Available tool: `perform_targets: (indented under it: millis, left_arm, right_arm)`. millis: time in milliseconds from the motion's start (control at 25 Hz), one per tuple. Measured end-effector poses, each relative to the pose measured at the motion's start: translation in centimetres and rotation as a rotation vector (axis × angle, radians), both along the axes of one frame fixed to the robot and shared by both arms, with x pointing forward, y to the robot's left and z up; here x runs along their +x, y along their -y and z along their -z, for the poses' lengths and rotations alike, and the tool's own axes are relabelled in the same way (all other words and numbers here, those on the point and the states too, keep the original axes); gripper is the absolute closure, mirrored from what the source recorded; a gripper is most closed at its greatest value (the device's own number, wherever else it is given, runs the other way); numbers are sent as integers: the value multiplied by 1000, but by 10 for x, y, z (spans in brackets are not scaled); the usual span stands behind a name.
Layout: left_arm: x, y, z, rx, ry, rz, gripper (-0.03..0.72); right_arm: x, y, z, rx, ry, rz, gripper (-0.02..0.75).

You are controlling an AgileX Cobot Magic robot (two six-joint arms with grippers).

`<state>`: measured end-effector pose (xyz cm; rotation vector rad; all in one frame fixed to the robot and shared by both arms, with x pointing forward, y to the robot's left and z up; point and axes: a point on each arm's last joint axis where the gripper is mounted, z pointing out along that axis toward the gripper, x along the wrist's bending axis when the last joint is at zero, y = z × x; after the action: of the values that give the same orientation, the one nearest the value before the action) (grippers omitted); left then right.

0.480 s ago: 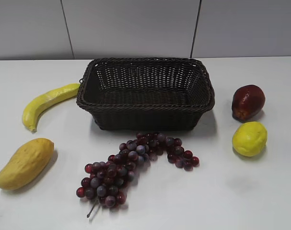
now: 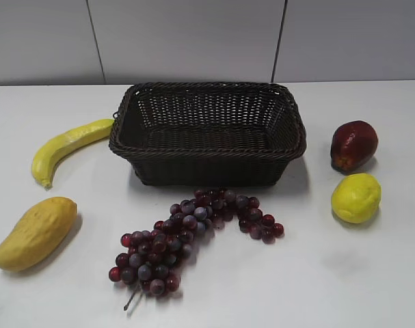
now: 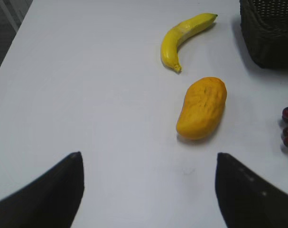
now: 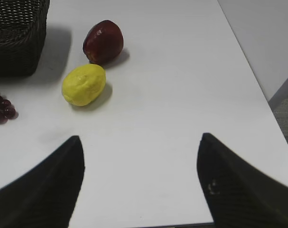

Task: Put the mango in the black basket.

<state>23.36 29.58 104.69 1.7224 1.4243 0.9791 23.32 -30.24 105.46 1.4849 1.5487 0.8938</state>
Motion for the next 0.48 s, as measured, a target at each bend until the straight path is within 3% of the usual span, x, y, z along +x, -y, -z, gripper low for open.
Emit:
perform_targets:
  millis: [240,480]
  left_arm:
    - [1,0,-1,-3,0,2,104]
    - [33,-1,-25,-14,35,-6,93]
  right_arm:
    - [0,0,0,0,0,0,169]
    - [0,0,0,0,0,0,169]
